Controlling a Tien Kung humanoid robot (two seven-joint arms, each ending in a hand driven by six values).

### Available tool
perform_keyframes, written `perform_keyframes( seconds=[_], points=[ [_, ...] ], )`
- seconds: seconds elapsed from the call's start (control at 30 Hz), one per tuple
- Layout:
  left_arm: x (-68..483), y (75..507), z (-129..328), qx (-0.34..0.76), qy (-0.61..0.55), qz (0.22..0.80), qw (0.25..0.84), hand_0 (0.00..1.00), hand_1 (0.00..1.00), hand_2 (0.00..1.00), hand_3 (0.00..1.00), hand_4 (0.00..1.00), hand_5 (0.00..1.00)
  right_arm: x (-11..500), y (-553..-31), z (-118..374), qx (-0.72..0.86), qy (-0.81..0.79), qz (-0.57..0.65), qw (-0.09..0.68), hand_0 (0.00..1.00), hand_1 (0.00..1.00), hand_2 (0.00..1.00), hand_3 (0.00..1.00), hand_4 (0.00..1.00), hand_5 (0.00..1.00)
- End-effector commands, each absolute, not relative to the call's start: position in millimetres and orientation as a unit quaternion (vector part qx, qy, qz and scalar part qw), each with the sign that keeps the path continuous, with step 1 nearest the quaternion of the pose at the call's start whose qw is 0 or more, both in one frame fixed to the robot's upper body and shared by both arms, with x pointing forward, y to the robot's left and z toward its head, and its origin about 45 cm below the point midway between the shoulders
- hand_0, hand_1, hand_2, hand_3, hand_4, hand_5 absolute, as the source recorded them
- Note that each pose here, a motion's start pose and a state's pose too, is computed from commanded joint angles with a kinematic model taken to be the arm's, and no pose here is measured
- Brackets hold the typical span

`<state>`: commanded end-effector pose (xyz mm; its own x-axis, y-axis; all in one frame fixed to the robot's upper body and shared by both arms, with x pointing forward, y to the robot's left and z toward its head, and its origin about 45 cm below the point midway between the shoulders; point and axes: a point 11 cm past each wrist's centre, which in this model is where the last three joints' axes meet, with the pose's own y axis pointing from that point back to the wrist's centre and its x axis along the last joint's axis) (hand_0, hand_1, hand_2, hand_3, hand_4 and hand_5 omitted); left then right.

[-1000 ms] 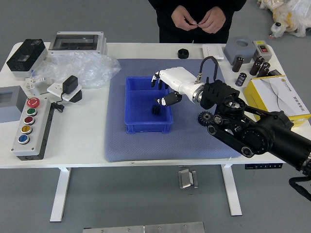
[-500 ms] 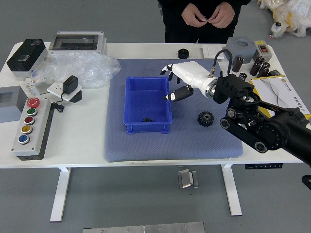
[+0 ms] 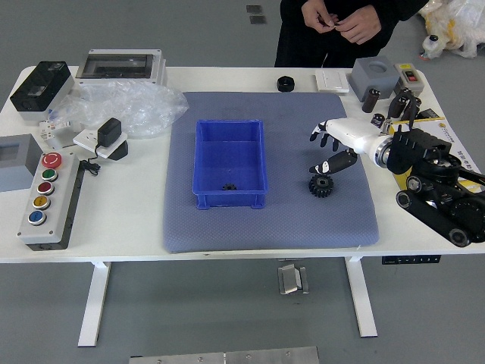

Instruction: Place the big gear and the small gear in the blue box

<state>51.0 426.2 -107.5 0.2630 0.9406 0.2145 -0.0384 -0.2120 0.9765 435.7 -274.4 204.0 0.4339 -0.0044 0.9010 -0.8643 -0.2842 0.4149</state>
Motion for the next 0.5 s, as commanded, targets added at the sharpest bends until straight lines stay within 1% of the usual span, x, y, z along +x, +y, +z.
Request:
perform_keyframes(
  seconds=[0.03,0.07,0.23,0.27,0.5],
  points=[
    [51,426,-108,0.611,0.369,0.482,0.508,0.858,0.827,0.812,0.832,0.698,0.303,435,-277,202,0.679,-0.317,0.422,0.51,0.572,0.529,0.644,0.705,0.911,0.407],
    [51,426,-107,0.611,0.369,0.482,0.508,0.858,0.827,0.811,0.833,0.698,0.303,434,-279,201,0.679,-0.314,0.419,0.514,0.595,0.56,0.675,0.72,0.911,0.406],
    [52,426,-108,0.611,0.368,0.482,0.509,0.858,0.827,0.811,0.833,0.698,0.303,430,-284,191,0.681,-0.299,0.404,0.532,0.595,0.56,0.675,0.72,0.911,0.406],
    [52,426,-108,0.611,0.368,0.481,0.509,0.858,0.827,0.811,0.833,0.699,0.304,429,-284,189,0.682,-0.296,0.401,0.535,0.62,0.571,0.694,0.728,0.91,0.403],
    [51,426,-108,0.612,0.368,0.481,0.509,0.858,0.827,0.811,0.832,0.699,0.304,424,-284,180,0.684,-0.282,0.392,0.547,0.622,0.576,0.698,0.734,0.91,0.405]
  ],
)
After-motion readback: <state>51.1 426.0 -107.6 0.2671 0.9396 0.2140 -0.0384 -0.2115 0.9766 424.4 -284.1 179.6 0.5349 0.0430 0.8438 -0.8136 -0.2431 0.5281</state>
